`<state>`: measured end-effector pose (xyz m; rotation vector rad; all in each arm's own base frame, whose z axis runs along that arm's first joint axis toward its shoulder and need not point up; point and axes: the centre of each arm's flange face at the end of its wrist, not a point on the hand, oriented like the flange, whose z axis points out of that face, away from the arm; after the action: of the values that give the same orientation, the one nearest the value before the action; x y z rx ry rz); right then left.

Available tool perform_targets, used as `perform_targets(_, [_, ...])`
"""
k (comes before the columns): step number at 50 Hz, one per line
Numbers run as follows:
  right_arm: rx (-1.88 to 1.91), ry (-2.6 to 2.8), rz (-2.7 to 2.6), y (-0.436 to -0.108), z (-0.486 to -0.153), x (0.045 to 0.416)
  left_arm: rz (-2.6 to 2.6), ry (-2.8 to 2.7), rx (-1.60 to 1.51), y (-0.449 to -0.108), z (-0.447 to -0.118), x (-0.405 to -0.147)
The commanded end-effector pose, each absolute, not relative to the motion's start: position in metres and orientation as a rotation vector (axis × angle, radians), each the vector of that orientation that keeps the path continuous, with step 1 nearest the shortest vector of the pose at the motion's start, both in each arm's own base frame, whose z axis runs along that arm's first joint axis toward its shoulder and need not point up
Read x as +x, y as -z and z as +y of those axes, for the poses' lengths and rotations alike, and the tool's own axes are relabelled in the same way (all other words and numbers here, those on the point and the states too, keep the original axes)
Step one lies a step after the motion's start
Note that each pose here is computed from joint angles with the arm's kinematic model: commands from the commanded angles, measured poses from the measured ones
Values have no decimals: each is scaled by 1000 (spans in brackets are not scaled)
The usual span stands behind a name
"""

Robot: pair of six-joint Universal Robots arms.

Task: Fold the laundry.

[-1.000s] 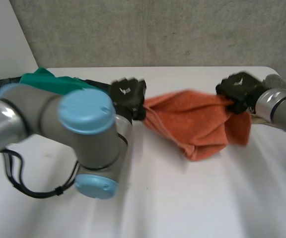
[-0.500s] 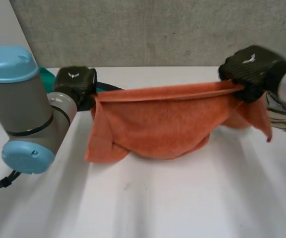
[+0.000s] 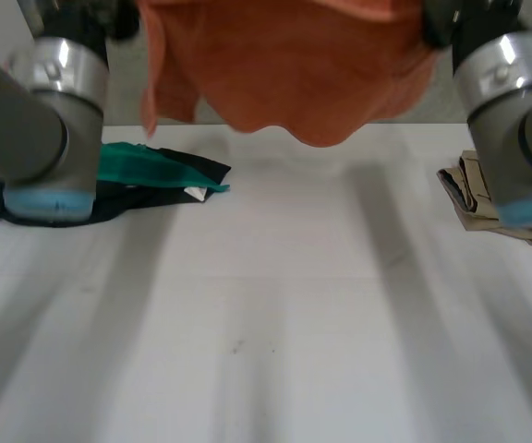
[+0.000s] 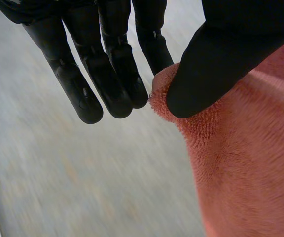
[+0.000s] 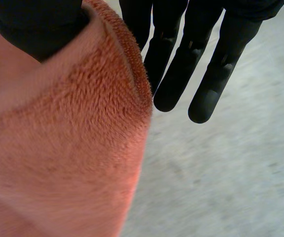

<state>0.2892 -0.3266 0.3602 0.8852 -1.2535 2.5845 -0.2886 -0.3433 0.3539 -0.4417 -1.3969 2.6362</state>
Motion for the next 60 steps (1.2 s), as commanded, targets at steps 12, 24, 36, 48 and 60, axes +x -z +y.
perform_targets(12, [1378, -1911, -2077, -162, -281, 272, -2186, -1996, -932, -135, -283, -271])
perform_targets(24, [1266, -1858, -2166, -160, -292, 247, -2192, -2031, -918, -165, -261, -253])
perform_targets(36, [1149, -1861, -2264, -166, -305, 235, -2365, -1890, -915, -144, -268, -234])
perform_targets(48, [1149, -1857, -2272, -162, -308, 236, -2327, -1754, -921, -121, -285, -236])
perform_targets(60, [1144, -1856, -2278, -162, -308, 236, -2177, -1678, -804, -131, -264, -279])
